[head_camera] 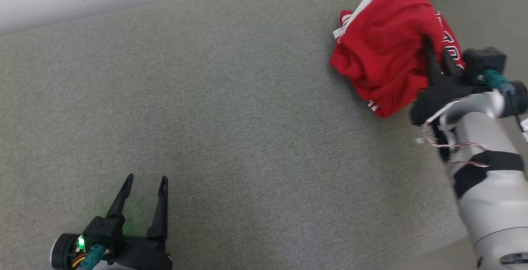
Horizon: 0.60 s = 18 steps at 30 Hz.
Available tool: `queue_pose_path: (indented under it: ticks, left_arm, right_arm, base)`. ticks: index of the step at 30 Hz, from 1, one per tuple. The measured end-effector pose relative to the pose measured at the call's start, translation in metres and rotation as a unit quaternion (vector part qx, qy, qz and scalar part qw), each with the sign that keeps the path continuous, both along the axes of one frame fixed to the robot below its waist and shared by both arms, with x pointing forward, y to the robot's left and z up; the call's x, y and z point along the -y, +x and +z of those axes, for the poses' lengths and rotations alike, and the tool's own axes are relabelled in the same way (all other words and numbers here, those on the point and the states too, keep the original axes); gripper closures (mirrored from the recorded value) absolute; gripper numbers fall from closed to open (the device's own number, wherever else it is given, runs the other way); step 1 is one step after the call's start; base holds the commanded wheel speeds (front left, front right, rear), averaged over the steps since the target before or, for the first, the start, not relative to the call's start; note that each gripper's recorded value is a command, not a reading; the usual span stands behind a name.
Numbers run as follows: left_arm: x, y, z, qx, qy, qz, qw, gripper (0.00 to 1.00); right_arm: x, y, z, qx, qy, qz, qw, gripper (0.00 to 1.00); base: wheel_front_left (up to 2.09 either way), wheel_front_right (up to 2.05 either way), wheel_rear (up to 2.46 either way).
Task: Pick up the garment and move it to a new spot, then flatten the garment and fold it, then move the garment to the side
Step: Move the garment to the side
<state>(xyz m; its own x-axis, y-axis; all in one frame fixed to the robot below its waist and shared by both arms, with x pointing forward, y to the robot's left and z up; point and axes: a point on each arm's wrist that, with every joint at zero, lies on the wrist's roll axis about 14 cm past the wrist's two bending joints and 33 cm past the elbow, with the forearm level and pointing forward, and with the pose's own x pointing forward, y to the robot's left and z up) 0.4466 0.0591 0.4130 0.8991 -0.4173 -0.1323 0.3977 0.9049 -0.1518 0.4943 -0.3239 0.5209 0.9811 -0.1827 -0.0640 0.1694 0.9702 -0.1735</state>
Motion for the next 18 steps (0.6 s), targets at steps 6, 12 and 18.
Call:
queue_pose_path:
  ticks: [6,12,18]
  left_arm:
    - [-0.016,0.006,-0.007,-0.002,0.012,0.014,1.000,0.00]
    - [-0.032,0.010,-0.012,-0.003,0.024,0.029,0.999,0.00]
    - [-0.044,0.011,-0.012,-0.004,0.028,0.047,0.999,0.00]
  right_arm:
    - [0.060,-0.010,-0.016,-0.043,-0.030,-0.073,0.996,1.00]
    - [0.102,-0.027,-0.037,-0.107,-0.063,-0.137,0.983,0.00]
    - [0.091,-0.028,-0.048,-0.100,-0.072,-0.147,0.982,0.00]
  base:
    - [0.00,0.00,0.00]
    - [0.00,0.00,0.00]
    - [0.00,0.00,0.00]
